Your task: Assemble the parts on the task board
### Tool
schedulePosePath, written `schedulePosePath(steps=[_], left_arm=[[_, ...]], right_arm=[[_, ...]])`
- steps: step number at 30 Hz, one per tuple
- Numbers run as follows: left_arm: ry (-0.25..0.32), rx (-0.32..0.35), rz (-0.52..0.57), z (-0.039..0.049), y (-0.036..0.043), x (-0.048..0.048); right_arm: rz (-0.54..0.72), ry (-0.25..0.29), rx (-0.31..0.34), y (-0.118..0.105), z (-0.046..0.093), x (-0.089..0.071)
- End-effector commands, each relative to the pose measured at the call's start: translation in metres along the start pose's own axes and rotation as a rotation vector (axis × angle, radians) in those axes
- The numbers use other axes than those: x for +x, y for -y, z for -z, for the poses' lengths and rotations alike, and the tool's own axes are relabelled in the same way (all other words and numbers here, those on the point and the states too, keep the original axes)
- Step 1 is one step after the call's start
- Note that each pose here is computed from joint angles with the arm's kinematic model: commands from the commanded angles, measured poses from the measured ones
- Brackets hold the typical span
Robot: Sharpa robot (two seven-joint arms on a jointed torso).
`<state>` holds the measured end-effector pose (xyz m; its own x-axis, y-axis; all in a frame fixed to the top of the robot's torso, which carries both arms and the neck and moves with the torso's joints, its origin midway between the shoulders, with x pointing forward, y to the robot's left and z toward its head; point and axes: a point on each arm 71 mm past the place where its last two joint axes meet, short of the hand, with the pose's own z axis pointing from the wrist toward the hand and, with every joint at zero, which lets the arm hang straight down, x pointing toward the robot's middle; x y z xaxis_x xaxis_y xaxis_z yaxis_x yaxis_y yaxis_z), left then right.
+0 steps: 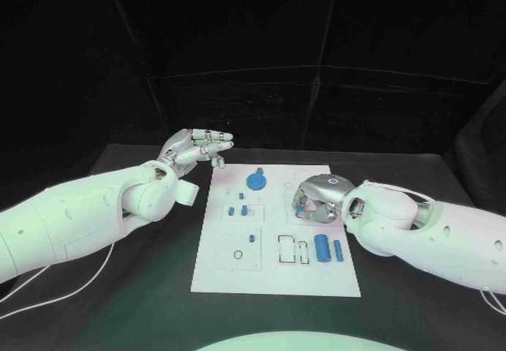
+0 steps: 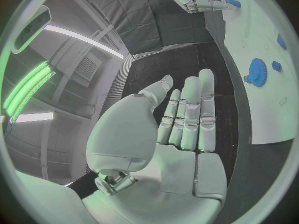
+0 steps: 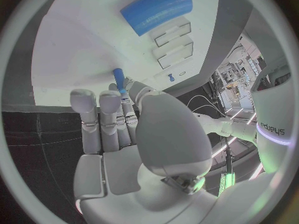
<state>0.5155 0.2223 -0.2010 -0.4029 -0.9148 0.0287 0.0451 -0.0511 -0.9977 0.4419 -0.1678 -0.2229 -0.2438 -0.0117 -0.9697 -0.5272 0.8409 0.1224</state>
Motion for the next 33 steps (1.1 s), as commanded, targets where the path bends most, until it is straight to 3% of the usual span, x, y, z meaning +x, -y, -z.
schedulePosePath(steps=[1, 8, 23, 28, 33], left_arm=[[-0.01, 0.003, 0.009, -0.0006, 0.001, 0.0012], [-0.01, 0.002, 0.009, -0.0005, 0.001, 0.0009], [-0.005, -0.002, 0.007, 0.0003, -0.0002, -0.0009], [-0.005, -0.002, 0.008, 0.0004, -0.0007, -0.0008], [-0.006, -0.002, 0.008, 0.0002, -0.0009, -0.0001]], right_arm=[[0.011, 0.017, 0.007, 0.001, -0.001, -0.002], [0.014, 0.05, 0.007, 0.001, 0.0, -0.004], [-0.113, 0.23, -0.051, -0.015, 0.019, -0.024], [-0.153, 0.248, -0.067, -0.025, 0.025, -0.029], [-0.199, 0.228, -0.111, -0.041, 0.023, -0.03]])
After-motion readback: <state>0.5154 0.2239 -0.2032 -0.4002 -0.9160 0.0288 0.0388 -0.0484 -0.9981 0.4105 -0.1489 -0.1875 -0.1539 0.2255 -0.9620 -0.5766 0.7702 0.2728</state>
